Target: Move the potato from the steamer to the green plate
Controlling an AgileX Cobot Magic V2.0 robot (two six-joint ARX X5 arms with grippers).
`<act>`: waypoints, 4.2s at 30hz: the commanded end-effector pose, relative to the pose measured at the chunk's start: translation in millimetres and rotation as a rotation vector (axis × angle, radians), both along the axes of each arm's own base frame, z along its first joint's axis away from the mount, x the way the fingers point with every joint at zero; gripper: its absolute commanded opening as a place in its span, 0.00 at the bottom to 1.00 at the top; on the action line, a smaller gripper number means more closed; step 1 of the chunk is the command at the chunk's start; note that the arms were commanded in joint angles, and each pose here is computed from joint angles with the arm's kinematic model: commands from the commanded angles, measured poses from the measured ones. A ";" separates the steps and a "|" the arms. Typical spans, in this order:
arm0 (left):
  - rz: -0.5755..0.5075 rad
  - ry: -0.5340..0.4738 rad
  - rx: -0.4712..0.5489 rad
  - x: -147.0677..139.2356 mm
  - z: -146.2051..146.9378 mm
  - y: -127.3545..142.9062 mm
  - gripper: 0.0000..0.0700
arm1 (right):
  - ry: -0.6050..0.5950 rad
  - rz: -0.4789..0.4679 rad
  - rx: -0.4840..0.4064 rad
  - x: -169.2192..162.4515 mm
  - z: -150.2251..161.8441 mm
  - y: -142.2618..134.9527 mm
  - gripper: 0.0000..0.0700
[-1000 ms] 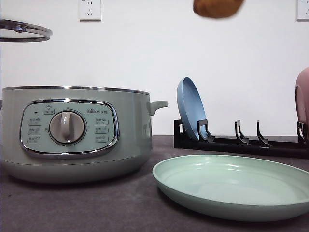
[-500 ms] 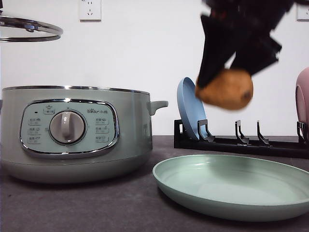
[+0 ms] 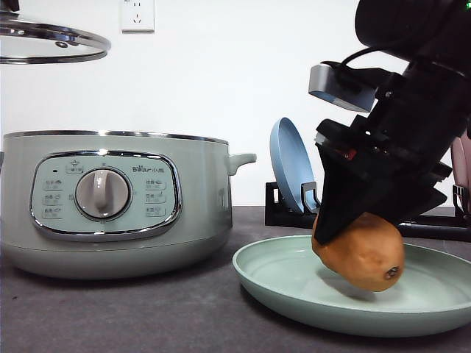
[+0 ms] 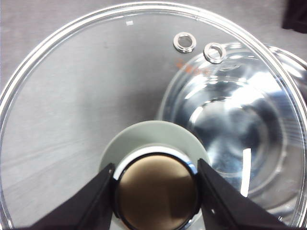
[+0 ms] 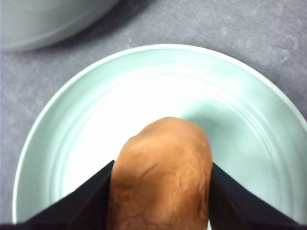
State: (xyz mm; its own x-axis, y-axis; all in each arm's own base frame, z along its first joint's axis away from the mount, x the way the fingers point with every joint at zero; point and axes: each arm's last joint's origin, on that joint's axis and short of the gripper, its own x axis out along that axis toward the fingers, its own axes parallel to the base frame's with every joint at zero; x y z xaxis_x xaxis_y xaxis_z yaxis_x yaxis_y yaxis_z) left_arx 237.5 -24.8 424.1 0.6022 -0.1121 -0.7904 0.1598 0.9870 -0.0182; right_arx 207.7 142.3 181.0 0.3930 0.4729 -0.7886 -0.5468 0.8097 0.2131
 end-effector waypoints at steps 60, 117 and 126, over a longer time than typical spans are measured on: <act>-0.321 0.031 0.014 60.9 -44.6 -110.0 0.00 | -0.306 -0.095 0.178 -48.7 137.2 -35.0 0.97; -0.339 0.152 0.046 77.2 -75.5 -125.2 0.06 | -0.303 -0.087 0.166 -49.2 136.3 -35.3 0.97; -0.335 0.149 0.043 76.7 -74.4 -124.9 0.74 | -0.305 -0.084 0.164 -49.2 136.3 -35.3 0.97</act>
